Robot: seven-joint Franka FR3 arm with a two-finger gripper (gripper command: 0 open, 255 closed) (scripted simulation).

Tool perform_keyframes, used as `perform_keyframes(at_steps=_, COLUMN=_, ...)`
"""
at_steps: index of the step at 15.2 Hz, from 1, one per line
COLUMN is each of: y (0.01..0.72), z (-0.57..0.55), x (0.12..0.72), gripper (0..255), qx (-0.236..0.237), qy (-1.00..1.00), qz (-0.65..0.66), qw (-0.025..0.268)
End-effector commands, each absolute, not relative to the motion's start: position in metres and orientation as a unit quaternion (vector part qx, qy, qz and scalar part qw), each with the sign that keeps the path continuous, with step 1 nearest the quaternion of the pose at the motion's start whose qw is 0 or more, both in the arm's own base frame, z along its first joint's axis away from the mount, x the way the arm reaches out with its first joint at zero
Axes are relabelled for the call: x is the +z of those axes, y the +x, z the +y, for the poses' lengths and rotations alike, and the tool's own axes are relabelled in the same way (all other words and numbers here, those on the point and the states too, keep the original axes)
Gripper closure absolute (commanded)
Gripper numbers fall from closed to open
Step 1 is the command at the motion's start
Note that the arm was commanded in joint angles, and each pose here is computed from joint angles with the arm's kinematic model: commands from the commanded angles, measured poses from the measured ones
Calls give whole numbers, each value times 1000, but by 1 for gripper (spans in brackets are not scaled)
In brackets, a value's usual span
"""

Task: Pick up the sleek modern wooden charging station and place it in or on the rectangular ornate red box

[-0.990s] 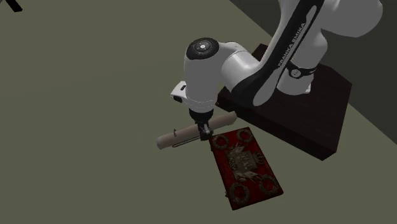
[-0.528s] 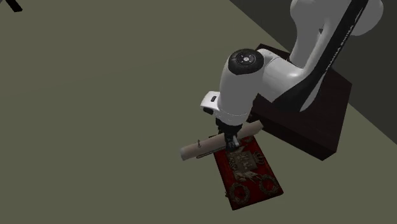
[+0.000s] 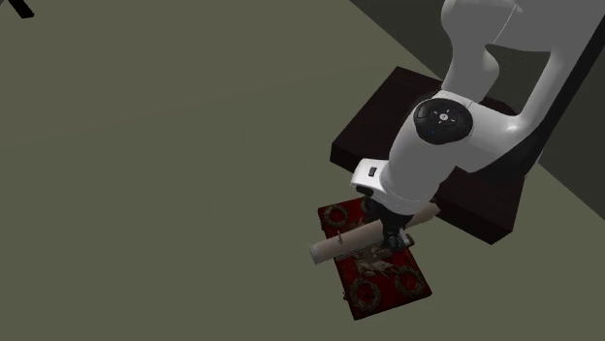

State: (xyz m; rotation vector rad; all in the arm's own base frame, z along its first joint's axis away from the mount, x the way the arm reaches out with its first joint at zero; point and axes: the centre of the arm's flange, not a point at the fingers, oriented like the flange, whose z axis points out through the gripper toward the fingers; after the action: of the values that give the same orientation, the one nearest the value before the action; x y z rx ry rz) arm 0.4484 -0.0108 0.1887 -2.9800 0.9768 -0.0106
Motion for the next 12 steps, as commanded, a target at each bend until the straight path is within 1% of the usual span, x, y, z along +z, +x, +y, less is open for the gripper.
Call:
perform_keyframes(at_steps=1, y=448, z=-9, x=179, gripper=255, qx=-4, qy=-950, qz=312, qw=3)
perform_keyframes(at_steps=9, y=448, z=-9, x=135, gripper=255, qx=-4, qy=-950, qz=312, qw=3)
perform_keyframes(at_steps=12, y=448, z=-9, x=135, gripper=255, qx=-4, qy=-950, qz=312, qw=3)
